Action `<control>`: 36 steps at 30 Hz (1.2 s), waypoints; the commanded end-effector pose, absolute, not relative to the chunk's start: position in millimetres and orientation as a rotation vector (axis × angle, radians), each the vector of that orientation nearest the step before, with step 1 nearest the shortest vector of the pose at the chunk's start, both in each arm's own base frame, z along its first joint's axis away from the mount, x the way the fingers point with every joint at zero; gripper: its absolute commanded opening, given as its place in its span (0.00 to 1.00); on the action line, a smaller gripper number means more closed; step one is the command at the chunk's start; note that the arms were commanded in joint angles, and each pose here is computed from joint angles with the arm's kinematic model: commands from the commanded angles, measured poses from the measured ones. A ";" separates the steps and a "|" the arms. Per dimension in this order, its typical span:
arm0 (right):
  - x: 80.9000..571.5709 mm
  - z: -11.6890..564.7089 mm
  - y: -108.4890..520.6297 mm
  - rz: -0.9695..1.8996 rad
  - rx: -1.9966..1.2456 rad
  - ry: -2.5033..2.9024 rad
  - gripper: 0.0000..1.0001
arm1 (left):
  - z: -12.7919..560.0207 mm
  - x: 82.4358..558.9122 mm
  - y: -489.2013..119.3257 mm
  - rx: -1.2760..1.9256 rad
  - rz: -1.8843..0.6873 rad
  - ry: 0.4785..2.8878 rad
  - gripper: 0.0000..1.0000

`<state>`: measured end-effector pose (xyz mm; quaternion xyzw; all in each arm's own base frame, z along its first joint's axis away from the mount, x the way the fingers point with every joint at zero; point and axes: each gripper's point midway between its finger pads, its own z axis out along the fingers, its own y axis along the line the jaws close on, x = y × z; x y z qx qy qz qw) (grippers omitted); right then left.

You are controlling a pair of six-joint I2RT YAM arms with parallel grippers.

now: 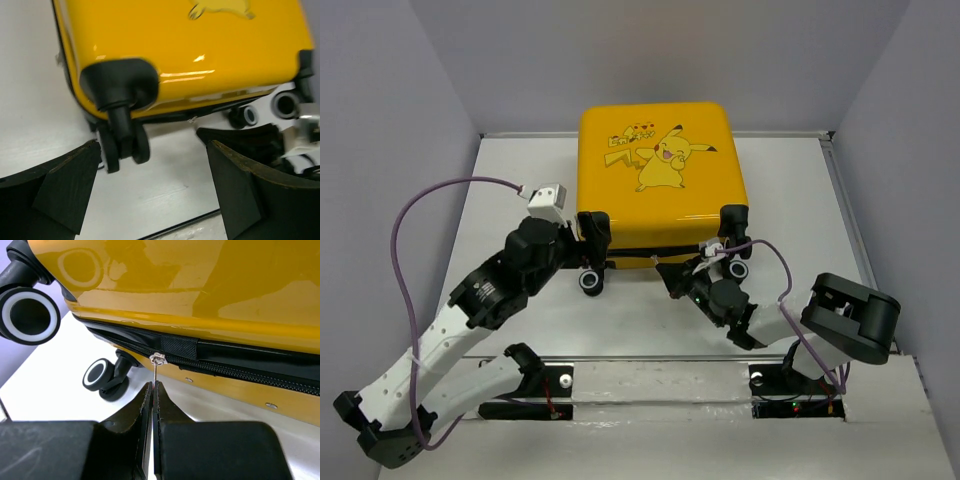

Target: Pack the luggage

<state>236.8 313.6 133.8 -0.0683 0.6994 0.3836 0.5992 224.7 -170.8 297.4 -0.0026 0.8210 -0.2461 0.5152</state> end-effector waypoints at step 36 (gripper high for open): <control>159.3 195.6 477.0 1.471 -0.490 1.448 0.07 | 321.4 236.3 -290.5 0.130 -1.169 1.853 0.06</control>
